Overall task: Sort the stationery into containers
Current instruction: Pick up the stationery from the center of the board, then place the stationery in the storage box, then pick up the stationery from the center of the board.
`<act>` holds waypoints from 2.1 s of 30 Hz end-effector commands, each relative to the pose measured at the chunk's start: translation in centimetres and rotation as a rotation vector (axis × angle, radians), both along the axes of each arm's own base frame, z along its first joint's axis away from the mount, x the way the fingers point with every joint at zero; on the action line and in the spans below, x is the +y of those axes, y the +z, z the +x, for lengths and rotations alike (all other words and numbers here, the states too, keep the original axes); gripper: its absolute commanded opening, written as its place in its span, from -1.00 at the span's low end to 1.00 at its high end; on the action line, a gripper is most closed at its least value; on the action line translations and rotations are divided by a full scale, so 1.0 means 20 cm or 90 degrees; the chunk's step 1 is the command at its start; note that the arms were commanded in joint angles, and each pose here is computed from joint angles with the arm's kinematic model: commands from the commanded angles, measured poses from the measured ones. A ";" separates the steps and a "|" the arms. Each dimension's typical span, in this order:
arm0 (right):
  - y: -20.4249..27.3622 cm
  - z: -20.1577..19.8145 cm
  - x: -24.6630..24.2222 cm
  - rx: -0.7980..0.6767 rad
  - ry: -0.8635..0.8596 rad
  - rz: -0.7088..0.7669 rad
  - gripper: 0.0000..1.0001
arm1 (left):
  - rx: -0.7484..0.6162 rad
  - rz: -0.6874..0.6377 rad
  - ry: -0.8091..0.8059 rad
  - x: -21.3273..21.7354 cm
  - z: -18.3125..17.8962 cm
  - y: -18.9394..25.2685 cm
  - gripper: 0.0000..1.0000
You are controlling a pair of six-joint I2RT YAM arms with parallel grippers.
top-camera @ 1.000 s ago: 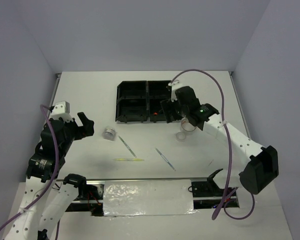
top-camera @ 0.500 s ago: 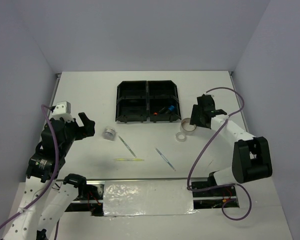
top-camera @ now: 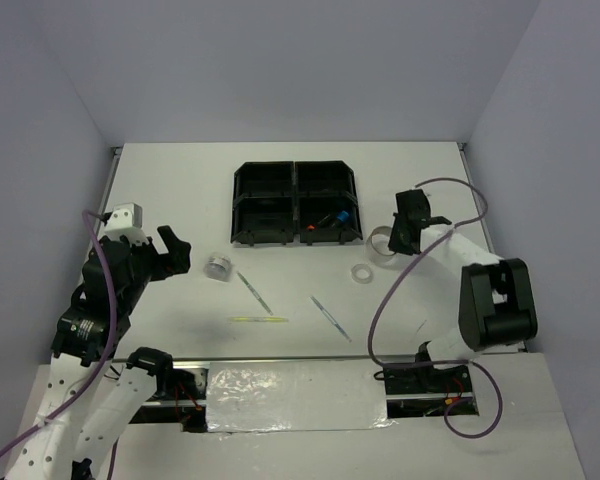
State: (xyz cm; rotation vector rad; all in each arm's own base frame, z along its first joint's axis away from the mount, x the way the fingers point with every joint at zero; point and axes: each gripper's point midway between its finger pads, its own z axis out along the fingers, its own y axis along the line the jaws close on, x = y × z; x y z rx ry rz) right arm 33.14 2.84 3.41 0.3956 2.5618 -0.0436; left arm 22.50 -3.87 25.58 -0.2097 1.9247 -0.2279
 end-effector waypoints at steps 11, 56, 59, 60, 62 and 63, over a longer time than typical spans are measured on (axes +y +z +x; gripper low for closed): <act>0.80 0.63 0.36 -0.213 0.118 0.083 -0.76 | -0.020 0.009 0.000 0.00 0.03 0.03 0.99; 0.85 0.63 0.56 -0.194 0.174 -0.010 0.13 | -0.037 0.004 -0.019 -0.02 0.01 0.06 0.99; 0.74 0.44 0.48 -0.191 0.152 0.000 0.15 | -0.037 0.004 -0.018 -0.02 0.01 0.06 0.99; 0.67 0.34 0.44 -0.175 0.144 -0.004 0.15 | -0.038 0.004 -0.019 -0.02 0.01 0.06 0.99; 0.60 0.27 0.41 -0.167 0.126 0.000 0.13 | -0.038 0.004 -0.017 -0.02 0.01 0.06 0.99; 0.49 0.19 0.39 -0.138 0.126 -0.001 0.10 | -0.038 0.004 -0.020 -0.02 0.01 0.06 0.99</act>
